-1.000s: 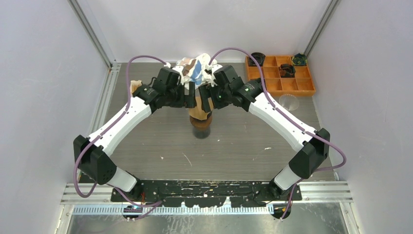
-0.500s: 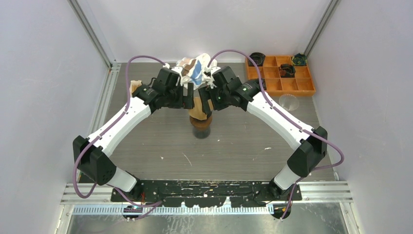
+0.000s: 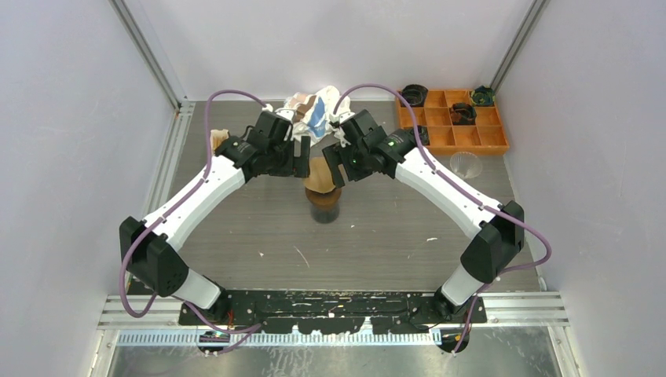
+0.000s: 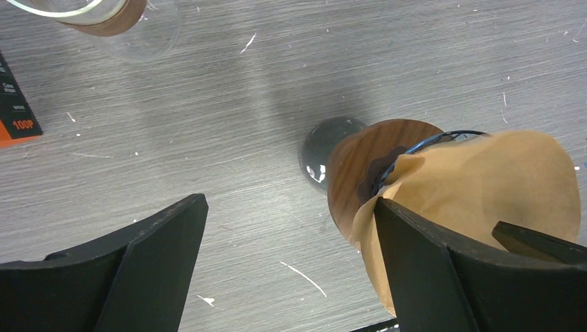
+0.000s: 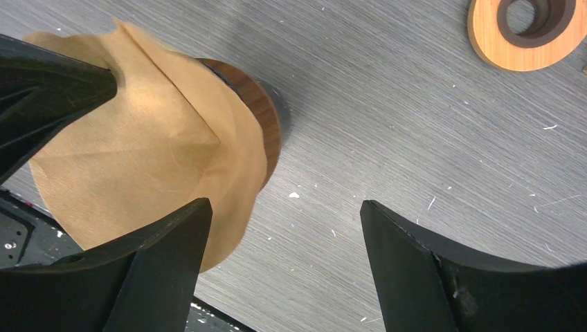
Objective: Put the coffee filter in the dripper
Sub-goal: Adjust the coffee filter in the coffee dripper.
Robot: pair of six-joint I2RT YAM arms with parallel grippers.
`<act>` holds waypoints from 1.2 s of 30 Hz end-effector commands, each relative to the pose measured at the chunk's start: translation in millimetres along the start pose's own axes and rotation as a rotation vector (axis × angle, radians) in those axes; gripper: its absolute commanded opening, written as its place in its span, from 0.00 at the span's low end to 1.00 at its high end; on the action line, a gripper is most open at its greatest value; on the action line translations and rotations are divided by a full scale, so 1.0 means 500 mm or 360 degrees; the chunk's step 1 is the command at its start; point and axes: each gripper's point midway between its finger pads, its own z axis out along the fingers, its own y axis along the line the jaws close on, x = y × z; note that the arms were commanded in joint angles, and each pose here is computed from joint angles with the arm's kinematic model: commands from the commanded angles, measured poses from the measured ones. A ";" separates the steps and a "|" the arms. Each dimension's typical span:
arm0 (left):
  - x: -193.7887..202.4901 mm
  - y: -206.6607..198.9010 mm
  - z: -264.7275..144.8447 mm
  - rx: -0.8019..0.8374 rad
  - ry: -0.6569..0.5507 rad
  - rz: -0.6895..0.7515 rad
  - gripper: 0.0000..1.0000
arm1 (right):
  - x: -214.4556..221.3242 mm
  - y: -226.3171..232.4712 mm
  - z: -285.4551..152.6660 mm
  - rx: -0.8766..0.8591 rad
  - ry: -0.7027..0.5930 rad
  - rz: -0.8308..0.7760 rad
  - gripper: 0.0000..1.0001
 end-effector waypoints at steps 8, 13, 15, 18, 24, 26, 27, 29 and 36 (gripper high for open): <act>-0.024 0.010 -0.008 -0.0062 -0.0051 0.0032 0.93 | -0.002 -0.010 -0.027 -0.0005 -0.0103 -0.0090 0.86; -0.024 0.015 -0.008 -0.0085 -0.0042 0.0036 0.93 | -0.009 -0.008 -0.034 -0.0046 -0.0157 -0.0110 0.86; -0.024 0.016 -0.008 -0.0089 -0.0043 0.0039 0.93 | -0.010 -0.008 -0.036 -0.0060 -0.0170 -0.0120 0.86; -0.024 0.016 -0.007 -0.0091 -0.0043 0.0040 0.93 | -0.015 -0.004 -0.042 -0.0094 -0.0205 -0.0153 0.86; -0.026 0.015 -0.004 -0.0087 -0.0042 0.0041 0.93 | -0.021 -0.009 -0.047 -0.0129 -0.0259 -0.0209 0.87; -0.026 0.015 -0.004 -0.0087 -0.0040 0.0043 0.93 | -0.019 -0.011 -0.043 -0.0137 -0.0250 -0.0222 0.87; -0.026 0.016 -0.005 -0.0090 -0.0042 0.0043 0.93 | -0.018 -0.011 -0.042 -0.0140 -0.0248 -0.0227 0.87; -0.026 0.015 -0.006 -0.0090 -0.0043 0.0046 0.93 | -0.015 -0.012 -0.038 -0.0139 -0.0240 -0.0229 0.87; -0.037 0.003 -0.012 -0.0038 -0.0068 0.0040 0.94 | -0.023 -0.003 -0.044 -0.0172 -0.0255 -0.0207 0.87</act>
